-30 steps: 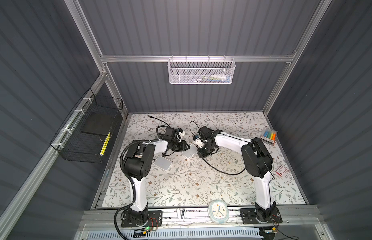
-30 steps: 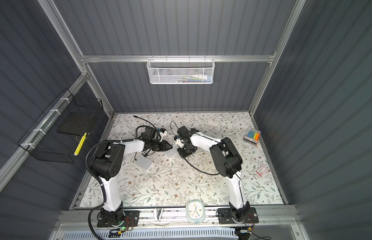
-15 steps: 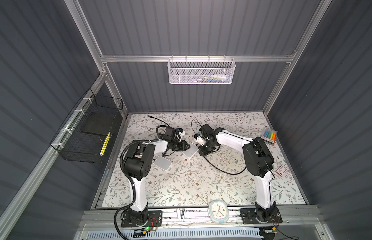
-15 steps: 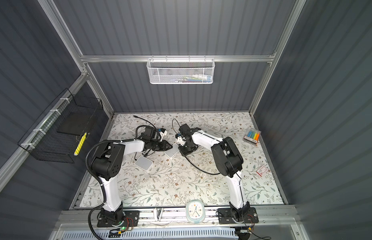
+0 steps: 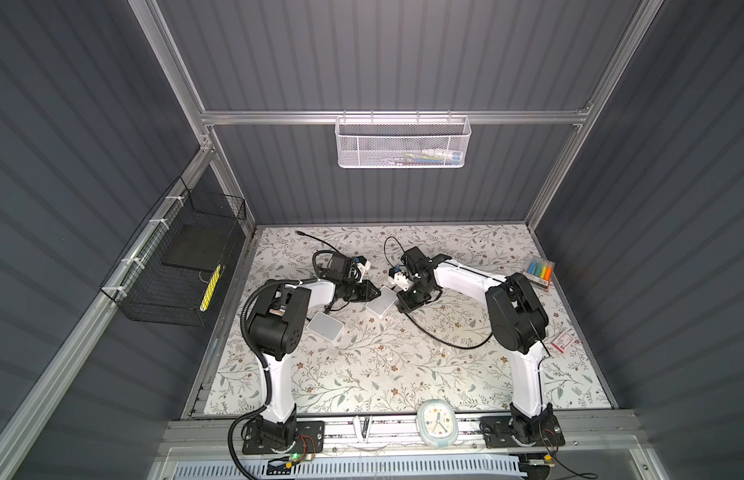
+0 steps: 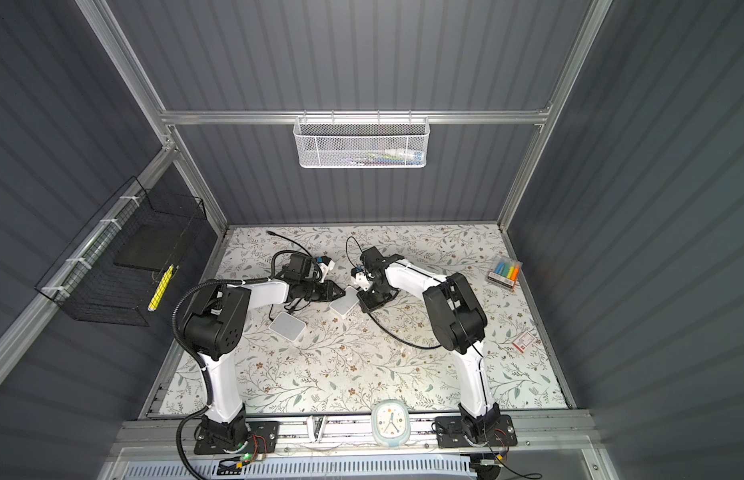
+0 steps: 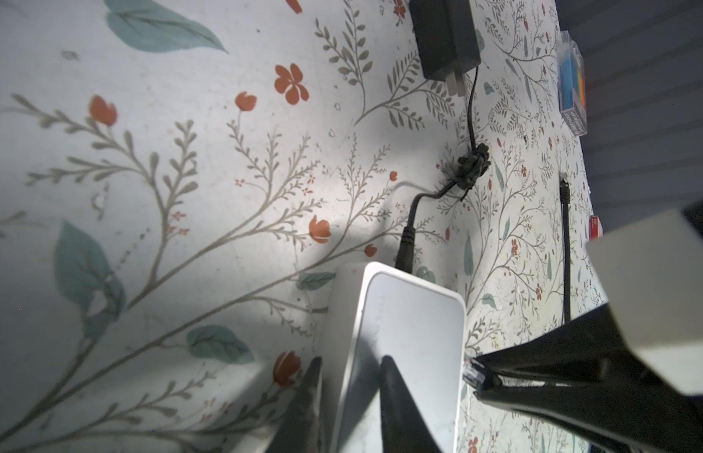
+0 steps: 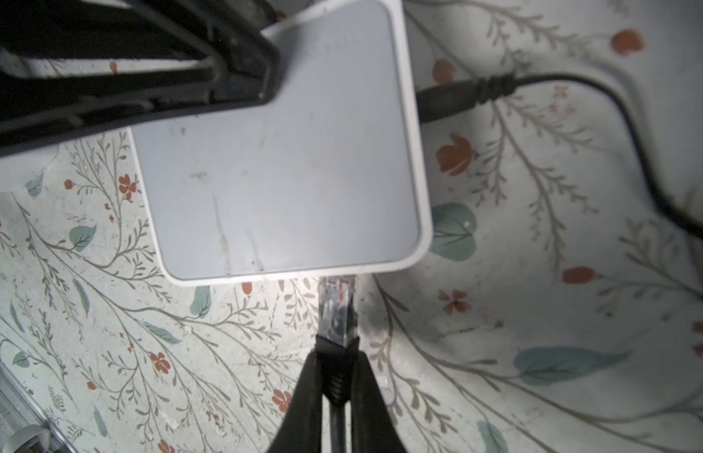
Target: Insert the plug into the switch port
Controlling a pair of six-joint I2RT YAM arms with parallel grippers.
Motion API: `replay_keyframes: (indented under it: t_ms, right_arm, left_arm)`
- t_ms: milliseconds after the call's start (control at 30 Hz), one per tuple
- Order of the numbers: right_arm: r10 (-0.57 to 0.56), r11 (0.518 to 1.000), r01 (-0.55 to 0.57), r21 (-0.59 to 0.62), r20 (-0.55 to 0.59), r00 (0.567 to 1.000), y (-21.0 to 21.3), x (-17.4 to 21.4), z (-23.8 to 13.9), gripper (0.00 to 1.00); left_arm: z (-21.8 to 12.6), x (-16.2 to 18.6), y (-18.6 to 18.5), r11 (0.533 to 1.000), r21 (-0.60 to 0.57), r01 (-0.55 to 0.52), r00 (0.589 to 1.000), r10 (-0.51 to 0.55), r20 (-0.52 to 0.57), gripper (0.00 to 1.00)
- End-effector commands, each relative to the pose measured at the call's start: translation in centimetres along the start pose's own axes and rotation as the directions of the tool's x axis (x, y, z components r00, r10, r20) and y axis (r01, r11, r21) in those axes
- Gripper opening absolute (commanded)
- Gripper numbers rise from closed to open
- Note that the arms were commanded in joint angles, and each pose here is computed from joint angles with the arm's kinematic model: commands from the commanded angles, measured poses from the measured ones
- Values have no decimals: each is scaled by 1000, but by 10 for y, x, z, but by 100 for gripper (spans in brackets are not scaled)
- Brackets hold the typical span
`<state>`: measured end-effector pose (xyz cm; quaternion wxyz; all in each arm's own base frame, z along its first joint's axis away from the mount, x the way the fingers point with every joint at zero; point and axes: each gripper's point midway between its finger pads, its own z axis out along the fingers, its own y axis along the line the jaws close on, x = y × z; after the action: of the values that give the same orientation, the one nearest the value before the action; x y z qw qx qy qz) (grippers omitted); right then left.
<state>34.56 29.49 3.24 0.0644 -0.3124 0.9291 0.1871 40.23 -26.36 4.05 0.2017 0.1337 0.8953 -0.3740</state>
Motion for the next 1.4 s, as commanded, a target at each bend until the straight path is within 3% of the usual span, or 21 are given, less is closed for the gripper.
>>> replay_keyframes:
  t_ms: [0, 200, 433, 567, 700, 933, 1367]
  right_arm:
    - [-15, 999, 16, -39, 32, 999, 2, -10, 4, 0]
    - [-3, 1000, 4, -25, 22, 1000, -10, -5, 4, 0]
    - [-18, 1000, 18, -10, 2, 1000, -12, 6, -2, 0]
    - [-28, 999, 27, 38, 16, 999, -15, 11, -17, 0]
    - [-66, 997, 68, -23, 86, 994, 6, 9, -40, 0]
    - [-177, 981, 188, -38, 199, 964, 37, 7, -76, 0]
    - [-250, 967, 256, -7, 203, 947, 55, 7, -81, 0]
  left_arm:
    - [8, 21, 2, 1000, 21, 8, 998, -7, -64, 25]
    - [6, 17, 0, 1000, 21, -13, 998, 14, -63, 26]
    - [-12, -7, -7, 997, -22, -77, 997, 76, -26, 41]
    - [-36, -26, -19, 994, -22, -106, 994, 107, 37, 43]
    - [-52, -32, -50, 989, 78, -127, 991, 123, 58, 44]
    - [-58, -9, -80, 973, 213, -93, 996, 92, 16, 42]
    - [-66, 4, -122, 918, 380, -114, 992, 127, -8, 41]
